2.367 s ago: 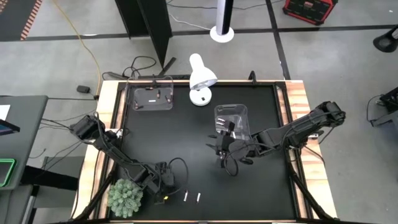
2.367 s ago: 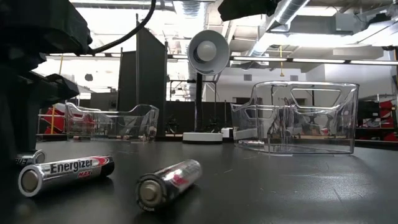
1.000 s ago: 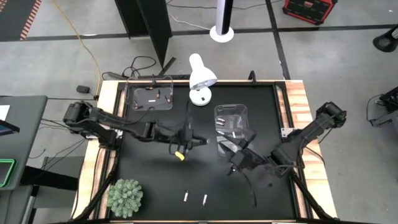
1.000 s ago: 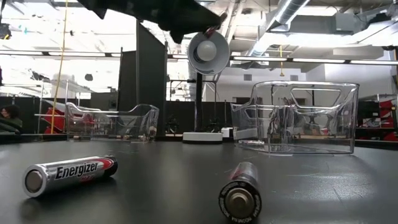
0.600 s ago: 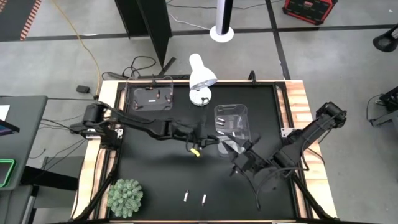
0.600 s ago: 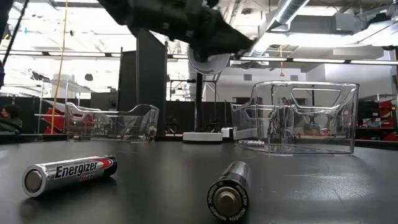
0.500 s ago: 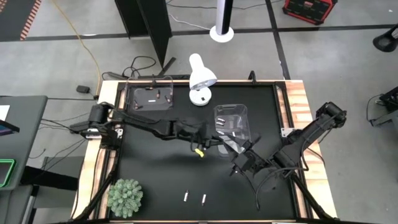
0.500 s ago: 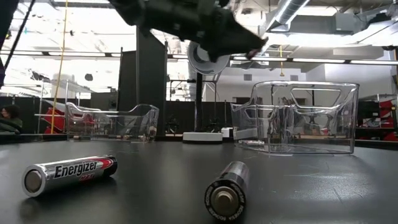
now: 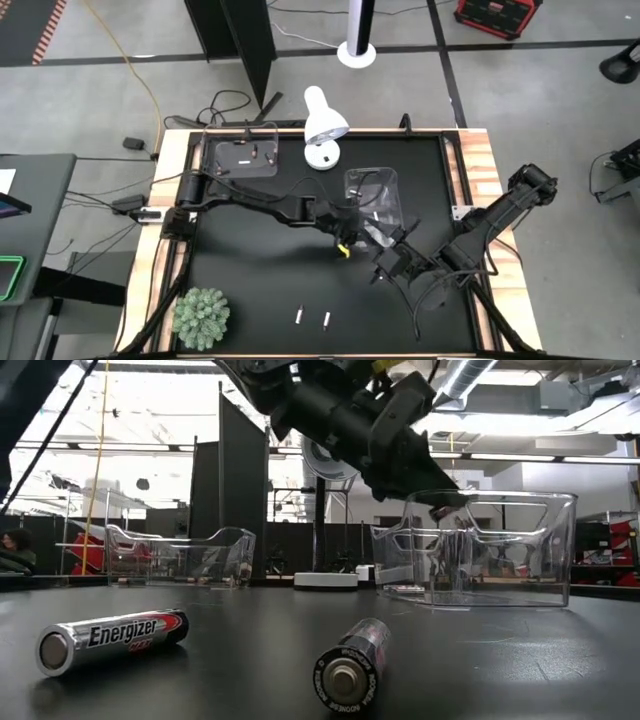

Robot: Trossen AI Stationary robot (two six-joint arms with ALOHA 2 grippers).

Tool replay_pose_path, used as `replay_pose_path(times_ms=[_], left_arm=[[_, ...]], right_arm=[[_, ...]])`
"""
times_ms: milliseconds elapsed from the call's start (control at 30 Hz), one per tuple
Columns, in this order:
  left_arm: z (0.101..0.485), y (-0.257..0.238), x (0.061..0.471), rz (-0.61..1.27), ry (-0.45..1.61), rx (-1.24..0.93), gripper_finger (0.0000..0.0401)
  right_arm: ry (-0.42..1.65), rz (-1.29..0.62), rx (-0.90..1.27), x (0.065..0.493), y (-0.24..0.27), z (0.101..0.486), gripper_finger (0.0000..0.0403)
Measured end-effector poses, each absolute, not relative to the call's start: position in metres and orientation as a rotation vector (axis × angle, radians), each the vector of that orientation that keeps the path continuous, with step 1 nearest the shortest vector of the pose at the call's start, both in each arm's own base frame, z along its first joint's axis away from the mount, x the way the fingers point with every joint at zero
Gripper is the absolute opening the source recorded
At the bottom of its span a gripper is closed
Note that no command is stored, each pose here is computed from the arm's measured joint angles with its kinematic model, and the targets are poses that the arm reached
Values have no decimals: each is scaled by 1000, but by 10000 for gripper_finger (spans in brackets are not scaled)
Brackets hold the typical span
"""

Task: Sort batteries
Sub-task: Put the silver battery into the bottom transparent bin

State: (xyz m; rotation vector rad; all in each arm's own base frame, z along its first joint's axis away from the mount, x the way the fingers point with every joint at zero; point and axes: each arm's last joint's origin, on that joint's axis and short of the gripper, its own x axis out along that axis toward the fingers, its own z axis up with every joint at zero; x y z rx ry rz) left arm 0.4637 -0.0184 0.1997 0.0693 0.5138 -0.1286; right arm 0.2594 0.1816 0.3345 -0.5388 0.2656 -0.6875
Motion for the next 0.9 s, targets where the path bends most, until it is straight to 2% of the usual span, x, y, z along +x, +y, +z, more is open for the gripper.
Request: replay_pose_path(times_ms=[167,400,633,767,900], left_arm=[[202,-17,464,-129,576,44,43],[205,-17,464,-150,605,41,92],[209,-19,466,-158,593,55,101],[223,-21,462,-170,572,87,102],[258,-26,445,-174,546,160,99]], right_arm=[[267,-682,-546,258,183,334,159],[267,-681,-546,258,183,334,159],[267,-681,-546,258,183,334,159],[267,-681,-546,258,183,334,159],[266,-670,-552,256,186,334,159]])
